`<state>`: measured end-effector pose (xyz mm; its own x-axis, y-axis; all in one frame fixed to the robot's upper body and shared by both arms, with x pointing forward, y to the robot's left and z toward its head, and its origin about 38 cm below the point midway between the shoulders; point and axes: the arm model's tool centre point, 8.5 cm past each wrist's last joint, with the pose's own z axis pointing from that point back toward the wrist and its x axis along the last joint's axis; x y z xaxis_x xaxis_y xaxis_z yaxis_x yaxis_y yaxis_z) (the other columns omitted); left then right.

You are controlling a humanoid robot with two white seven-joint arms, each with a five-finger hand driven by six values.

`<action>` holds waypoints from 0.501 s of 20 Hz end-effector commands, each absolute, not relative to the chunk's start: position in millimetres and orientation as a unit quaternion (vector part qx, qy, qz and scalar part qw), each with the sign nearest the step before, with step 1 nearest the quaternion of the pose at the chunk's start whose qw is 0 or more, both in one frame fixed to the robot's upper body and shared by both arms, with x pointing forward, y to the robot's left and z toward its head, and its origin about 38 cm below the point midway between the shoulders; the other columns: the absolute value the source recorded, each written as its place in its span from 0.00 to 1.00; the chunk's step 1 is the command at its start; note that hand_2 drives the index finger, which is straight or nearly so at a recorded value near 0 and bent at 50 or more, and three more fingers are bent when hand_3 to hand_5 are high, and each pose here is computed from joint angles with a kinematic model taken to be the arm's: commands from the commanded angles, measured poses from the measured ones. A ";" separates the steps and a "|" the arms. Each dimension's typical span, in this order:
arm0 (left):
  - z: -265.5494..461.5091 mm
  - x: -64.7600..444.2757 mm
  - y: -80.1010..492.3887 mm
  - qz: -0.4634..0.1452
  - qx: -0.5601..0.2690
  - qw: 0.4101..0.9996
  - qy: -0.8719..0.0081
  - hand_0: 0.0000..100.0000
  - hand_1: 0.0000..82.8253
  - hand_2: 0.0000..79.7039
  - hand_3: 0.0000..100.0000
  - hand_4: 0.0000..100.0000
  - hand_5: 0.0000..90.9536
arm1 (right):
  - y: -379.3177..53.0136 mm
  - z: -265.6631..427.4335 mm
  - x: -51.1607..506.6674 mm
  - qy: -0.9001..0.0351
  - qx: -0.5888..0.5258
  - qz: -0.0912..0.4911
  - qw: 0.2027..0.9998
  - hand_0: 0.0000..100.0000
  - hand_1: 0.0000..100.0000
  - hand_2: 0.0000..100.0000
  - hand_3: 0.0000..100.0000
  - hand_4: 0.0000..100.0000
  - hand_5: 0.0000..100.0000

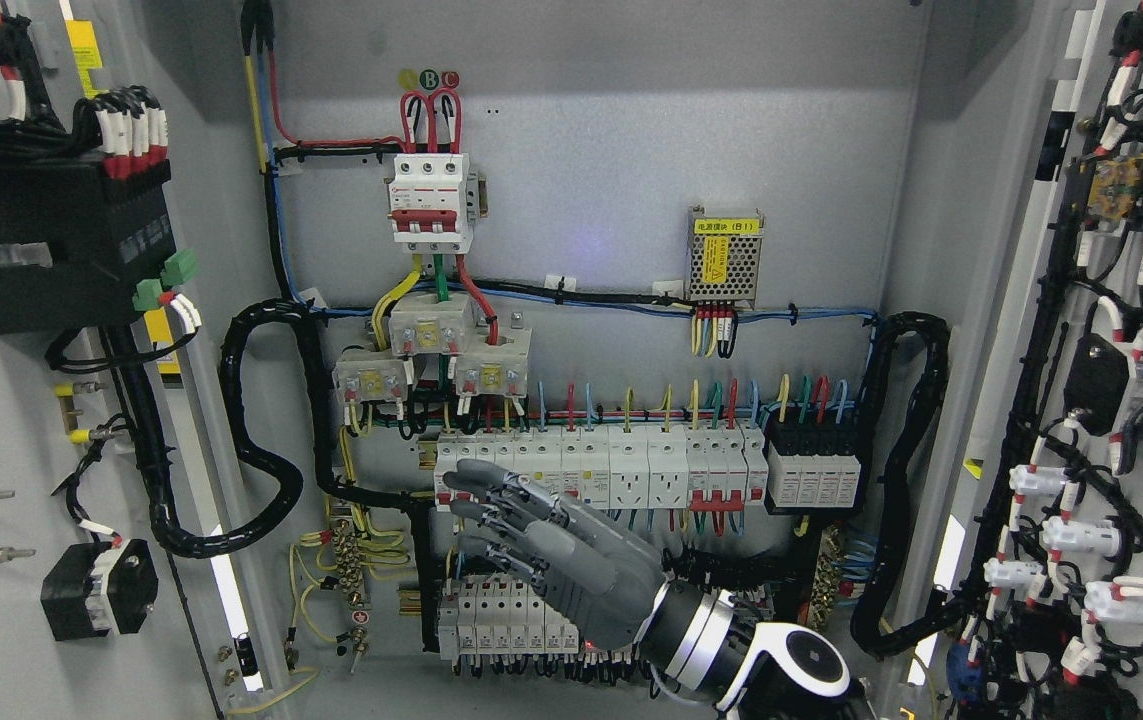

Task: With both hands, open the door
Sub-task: 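Swing the door nearest the left arm outward with the right hand, then lower the right hand out of the cabinet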

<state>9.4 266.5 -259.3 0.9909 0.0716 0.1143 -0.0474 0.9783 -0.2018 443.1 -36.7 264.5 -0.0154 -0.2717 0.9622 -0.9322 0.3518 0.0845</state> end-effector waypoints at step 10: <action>-259.3 9.4 266.5 0.030 -0.100 0.993 -0.060 0.12 0.67 0.00 0.00 0.00 0.00 | 50.6 238.6 362.1 -0.575 0.493 0.436 0.487 0.00 0.50 0.04 0.00 0.00 0.00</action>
